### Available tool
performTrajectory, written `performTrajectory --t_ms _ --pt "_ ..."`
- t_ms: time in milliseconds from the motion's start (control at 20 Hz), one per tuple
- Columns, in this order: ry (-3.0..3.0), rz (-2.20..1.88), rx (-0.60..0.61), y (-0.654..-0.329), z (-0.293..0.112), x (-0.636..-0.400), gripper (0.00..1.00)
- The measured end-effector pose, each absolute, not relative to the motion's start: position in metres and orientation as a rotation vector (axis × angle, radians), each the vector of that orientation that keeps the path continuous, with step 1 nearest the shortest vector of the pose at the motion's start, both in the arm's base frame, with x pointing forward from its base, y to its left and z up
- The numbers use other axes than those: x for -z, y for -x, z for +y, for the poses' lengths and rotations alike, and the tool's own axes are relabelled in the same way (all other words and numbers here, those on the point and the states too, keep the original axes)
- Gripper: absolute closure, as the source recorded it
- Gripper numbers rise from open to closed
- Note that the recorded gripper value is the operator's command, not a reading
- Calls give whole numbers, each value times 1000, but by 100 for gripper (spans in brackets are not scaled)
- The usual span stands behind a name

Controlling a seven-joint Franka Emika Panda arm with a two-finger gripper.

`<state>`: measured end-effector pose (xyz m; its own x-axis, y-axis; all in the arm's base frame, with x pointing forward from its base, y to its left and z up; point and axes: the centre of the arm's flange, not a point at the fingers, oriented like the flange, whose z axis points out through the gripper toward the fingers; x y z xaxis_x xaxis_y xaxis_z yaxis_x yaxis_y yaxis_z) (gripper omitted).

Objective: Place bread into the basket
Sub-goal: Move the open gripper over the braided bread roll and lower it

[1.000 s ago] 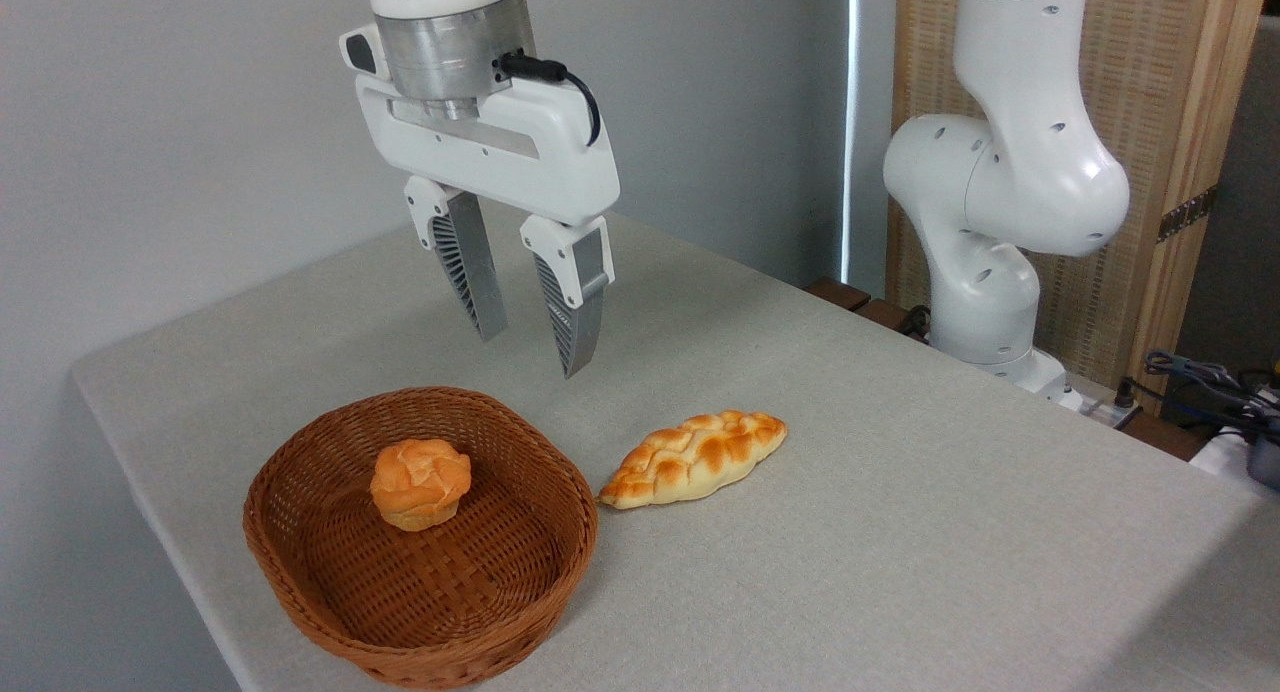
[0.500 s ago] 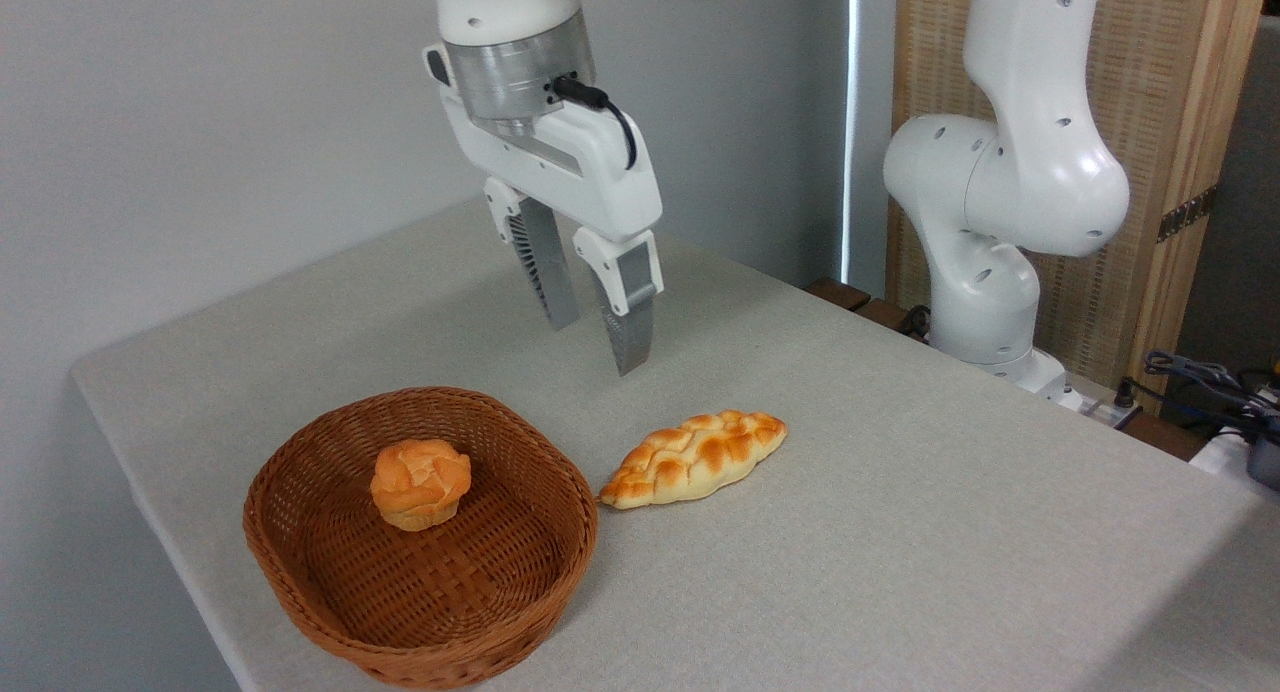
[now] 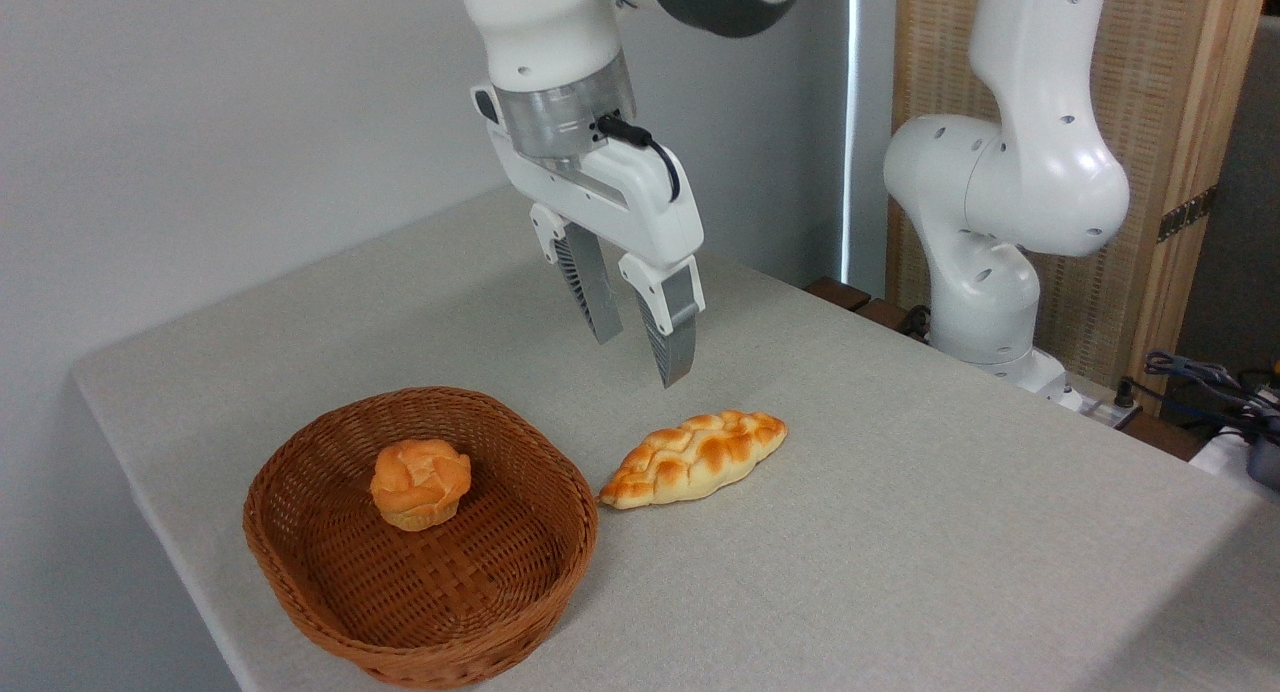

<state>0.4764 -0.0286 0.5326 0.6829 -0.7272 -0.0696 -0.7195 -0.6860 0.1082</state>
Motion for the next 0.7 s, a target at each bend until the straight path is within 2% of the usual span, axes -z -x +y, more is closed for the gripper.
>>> performTrajectory --t_ms 200,450,700 --pt "-2825 -1222 136 -464 -31 -514 0" --pt "-2813 -1221 184 -455 -32 -489 0" --pt "-2810 -1218 195 -452 -31 -476 0"
